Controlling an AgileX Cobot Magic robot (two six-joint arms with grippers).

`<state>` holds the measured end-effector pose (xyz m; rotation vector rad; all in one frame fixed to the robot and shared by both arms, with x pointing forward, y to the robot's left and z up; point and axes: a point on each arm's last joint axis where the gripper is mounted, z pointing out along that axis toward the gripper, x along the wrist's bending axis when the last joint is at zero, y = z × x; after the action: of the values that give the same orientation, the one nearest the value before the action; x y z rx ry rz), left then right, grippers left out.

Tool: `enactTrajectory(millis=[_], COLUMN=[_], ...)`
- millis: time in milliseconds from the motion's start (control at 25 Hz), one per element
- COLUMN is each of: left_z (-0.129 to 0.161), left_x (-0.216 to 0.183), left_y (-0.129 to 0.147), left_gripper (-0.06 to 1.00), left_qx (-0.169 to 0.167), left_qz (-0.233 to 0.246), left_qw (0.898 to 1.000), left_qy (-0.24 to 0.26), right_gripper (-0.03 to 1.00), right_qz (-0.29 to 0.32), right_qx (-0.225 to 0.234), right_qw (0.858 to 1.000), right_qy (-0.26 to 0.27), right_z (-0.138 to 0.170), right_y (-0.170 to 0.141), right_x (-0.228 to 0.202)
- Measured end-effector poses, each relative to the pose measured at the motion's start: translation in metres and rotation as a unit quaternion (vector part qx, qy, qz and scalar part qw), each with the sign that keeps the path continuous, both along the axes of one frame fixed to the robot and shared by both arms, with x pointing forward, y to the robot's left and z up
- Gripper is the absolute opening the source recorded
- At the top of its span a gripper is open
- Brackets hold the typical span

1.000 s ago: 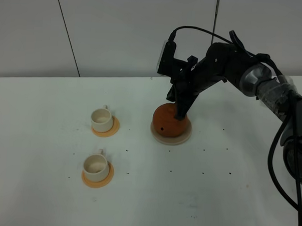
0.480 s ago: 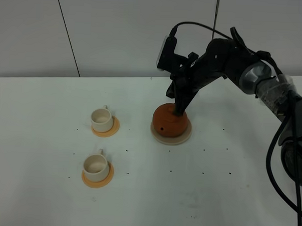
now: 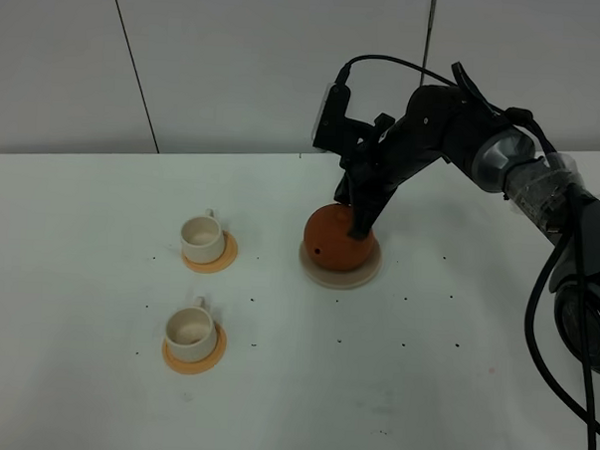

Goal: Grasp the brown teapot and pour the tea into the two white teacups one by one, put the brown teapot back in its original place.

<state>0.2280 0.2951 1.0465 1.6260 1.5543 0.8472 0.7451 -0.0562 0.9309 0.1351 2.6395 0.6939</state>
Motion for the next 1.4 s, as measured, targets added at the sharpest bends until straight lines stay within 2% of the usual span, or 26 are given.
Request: enactTrajectory(millis=[160,1000,1400], left_z=[0.0000,0.0000,0.0000], left_x=[0.0000,0.0000,0.0000], left_y=[0.0000,0.0000,0.0000], left_gripper=[0.24,0.24,0.24], left_qx=[0.000,0.001,0.000], left_qz=[0.000,-0.001,0.000], left_qw=[1.000,1.000,1.000], left_qy=[0.000,0.000,0.000], right_gripper=[-0.01,0.00,0.00], right_qz=[0.001,-0.004,-0.010], right_qx=[-0.018,-0.022,-0.047], right_qw=[1.000,1.000,0.999], right_qy=[0.001,0.003,0.008], right_z=[-0.0013,0.0080,0.0061], right_y=[-0.0025,-0.0042,-0.0085], right_x=[-0.0002,-0.0020,-0.0024])
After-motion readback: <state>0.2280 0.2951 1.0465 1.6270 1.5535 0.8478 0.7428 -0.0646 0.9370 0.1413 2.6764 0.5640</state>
